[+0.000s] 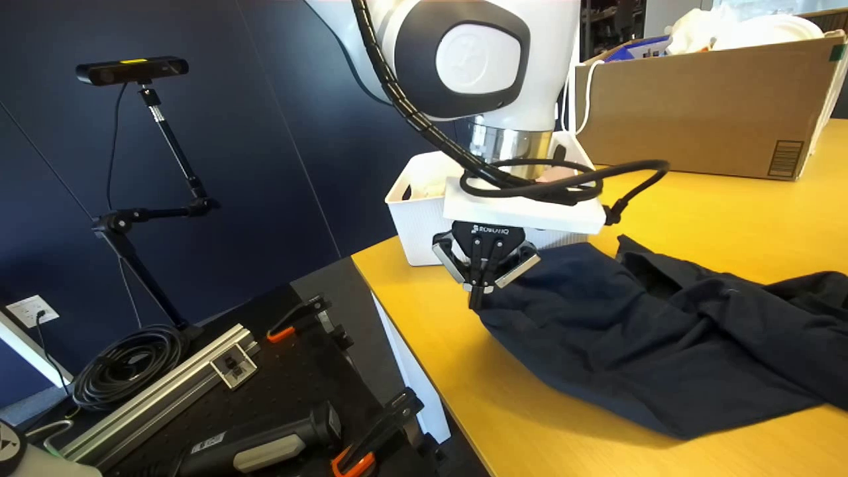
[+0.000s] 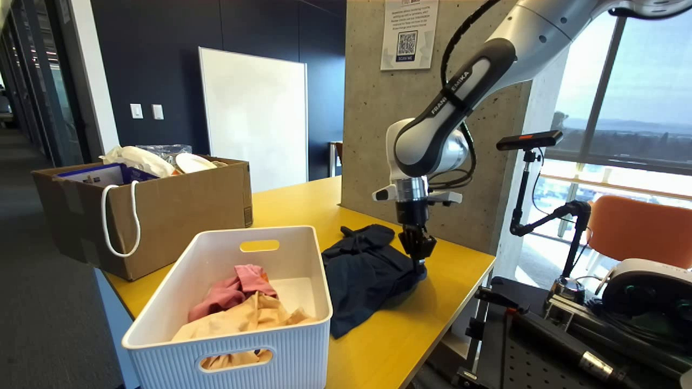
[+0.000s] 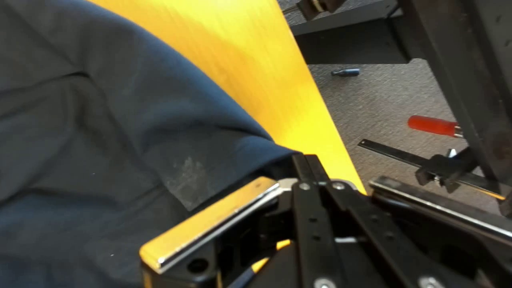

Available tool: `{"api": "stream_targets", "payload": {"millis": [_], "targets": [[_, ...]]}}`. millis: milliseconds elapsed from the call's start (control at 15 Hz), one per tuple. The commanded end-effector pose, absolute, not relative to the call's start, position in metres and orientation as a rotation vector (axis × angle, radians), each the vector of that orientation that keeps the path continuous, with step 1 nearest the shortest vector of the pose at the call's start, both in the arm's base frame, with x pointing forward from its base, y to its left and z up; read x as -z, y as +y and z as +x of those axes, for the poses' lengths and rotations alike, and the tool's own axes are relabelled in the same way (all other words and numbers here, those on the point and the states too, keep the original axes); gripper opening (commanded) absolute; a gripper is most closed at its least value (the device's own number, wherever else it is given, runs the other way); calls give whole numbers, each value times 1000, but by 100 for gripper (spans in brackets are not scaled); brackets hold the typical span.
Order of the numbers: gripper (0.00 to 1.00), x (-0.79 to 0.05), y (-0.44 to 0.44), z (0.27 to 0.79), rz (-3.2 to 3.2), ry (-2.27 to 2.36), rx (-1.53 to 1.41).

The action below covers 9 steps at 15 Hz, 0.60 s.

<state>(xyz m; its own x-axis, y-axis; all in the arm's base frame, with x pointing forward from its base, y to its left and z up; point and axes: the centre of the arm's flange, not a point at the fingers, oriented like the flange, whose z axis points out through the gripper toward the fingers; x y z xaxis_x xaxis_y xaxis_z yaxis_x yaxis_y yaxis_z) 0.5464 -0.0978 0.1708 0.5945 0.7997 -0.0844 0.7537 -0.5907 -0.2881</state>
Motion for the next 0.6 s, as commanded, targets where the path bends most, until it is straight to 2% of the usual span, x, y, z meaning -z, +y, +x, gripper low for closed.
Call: {"api": "stream_targets", "payload": {"millis": [0,133,200,267,533], "targets": [[0,-173,-92,553,-2526,-1246,-403],[0,-168,-93,555,-2529,-1203,-460],[26,-166,-94,557,-2534,-1177,-486],[28,-164,-95,557,-2532,-1160,-504],[55,-166,-109,560,-2567,-1039,-568]]}}
